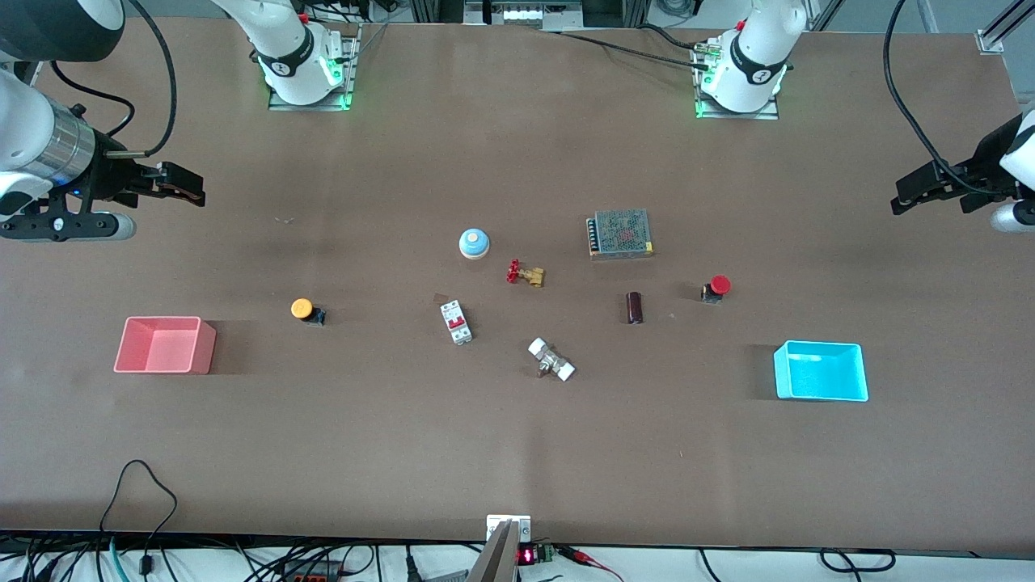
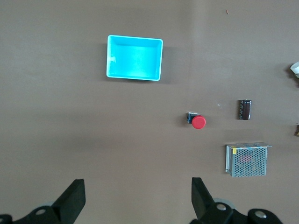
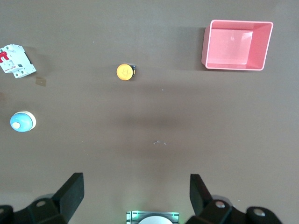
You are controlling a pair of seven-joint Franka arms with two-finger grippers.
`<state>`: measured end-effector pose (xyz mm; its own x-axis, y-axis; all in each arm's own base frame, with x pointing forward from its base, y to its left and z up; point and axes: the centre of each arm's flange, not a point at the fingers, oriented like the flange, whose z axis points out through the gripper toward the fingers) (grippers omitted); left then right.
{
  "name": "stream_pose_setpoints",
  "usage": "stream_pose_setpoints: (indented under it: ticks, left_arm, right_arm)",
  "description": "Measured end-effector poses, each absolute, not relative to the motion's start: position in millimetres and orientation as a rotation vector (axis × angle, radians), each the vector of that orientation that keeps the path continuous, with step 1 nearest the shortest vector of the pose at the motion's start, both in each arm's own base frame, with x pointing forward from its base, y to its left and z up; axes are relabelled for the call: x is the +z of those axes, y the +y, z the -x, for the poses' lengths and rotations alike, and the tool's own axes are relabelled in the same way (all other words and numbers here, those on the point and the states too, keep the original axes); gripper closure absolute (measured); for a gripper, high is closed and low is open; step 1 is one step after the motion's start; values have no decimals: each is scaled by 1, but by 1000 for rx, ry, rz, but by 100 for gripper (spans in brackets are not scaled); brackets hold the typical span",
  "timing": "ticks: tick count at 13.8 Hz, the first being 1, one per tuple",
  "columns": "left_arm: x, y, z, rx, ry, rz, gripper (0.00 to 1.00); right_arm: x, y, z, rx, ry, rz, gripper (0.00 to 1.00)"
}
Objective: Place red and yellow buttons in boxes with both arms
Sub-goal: 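Move the right gripper to the yellow button while the left gripper reaches the red button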
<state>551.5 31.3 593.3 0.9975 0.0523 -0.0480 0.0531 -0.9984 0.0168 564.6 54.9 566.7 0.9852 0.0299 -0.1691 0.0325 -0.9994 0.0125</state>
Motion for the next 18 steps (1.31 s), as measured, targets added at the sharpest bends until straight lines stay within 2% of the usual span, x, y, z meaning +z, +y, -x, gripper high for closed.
stream_pose_setpoints:
  ticks: [7, 11, 14, 18]
  left_arm:
    - [581, 39, -551, -115, 105, -3118, 0]
    - [529, 41, -574, -207, 105, -3109, 0]
    - [479, 32, -601, -212, 79, -3108, 0]
    - [411, -10, -613, -294, -27, -3105, 0]
  right_arm:
    - [565, 52, -562, -301, 44, -3110, 0]
    - [561, 53, -564, -284, 46, -3112, 0]
    - [525, 56, -575, -181, 51, -3125, 0]
    - [452, 73, -579, -74, 88, -3135, 0]
